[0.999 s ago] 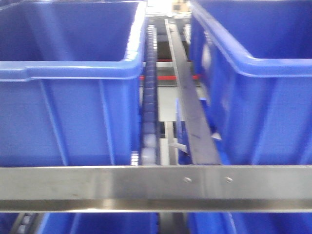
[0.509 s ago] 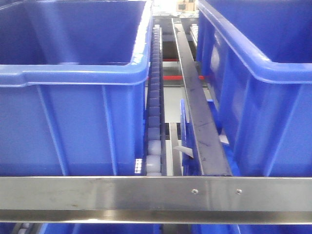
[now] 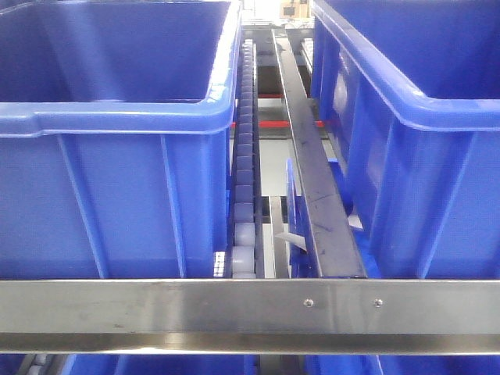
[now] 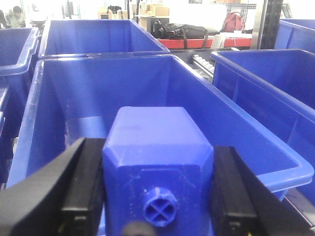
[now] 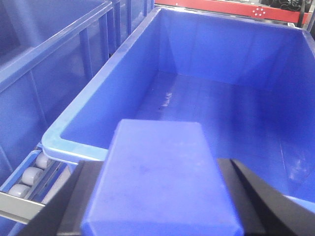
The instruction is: Pick and sort blue part to right shelf
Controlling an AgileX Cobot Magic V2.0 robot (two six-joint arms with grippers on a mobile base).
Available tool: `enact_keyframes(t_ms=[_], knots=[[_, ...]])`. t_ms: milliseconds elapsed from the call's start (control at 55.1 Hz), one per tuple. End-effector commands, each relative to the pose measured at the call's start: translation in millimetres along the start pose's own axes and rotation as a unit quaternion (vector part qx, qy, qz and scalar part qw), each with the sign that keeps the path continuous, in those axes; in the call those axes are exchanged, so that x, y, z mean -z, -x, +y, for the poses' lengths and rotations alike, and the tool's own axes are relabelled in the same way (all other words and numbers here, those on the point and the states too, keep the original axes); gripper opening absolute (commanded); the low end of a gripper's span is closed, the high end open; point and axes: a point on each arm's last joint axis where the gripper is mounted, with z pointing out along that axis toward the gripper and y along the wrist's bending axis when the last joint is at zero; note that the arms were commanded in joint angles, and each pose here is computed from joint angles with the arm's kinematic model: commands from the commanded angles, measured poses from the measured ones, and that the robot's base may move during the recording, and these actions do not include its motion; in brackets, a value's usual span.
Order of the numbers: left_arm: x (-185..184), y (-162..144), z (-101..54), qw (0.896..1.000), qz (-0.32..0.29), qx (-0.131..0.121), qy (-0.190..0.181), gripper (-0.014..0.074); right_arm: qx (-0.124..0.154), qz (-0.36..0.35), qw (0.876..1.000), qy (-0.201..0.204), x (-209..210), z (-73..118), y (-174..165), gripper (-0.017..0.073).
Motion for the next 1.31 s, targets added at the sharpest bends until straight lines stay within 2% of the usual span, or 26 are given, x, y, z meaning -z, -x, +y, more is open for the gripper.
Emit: enact_keyframes(t_ms=[0, 527, 636, 781, 890, 1072, 1180, 1289], knots=[[1, 16, -2.7, 0.999, -0.049, 0.004, -0.014, 0.0302, 0.005, -0.054, 0.998, -0.007, 3, -1.3, 17, 0.0189], [1, 21, -3.7, 0.998, -0.064, 0.004, -0.019, 0.0302, 0.005, -0.054, 0.998, -0.007, 3, -1.3, 17, 0.0189], [-7, 32, -3.8, 0.999, -0.034, 0.003, -0.012, 0.0302, 0.005, -0.054, 0.998, -0.007, 3, -1.3, 17, 0.0189], [-37, 55, -7.9, 1.0, 0.021, 0.008, -0.007, 0.0302, 0.005, -0.054, 0.998, -0.007, 3, -1.3, 17, 0.0189], [-72, 73, -14.1, 0.997, 0.074, 0.029, -0.009, 0.0302, 0.005, -0.054, 0.998, -0.007, 3, -1.3, 17, 0.0189], [-141, 82, -21.6, 0.982, 0.186, 0.028, 0.008, 0.0302, 0.005, -0.054, 0.998, -0.007, 3, -1.3, 17, 0.0189], [-180, 84, -25.3, 0.976, 0.214, 0.027, 0.014, 0.0302, 0.005, -0.054, 0.998, -0.007, 3, -1.3, 17, 0.0189], [-216, 82, -18.1, 0.97, 0.236, 0.033, 0.04, 0.0302, 0.005, -0.054, 0.998, -0.007, 3, -1.3, 17, 0.0189]])
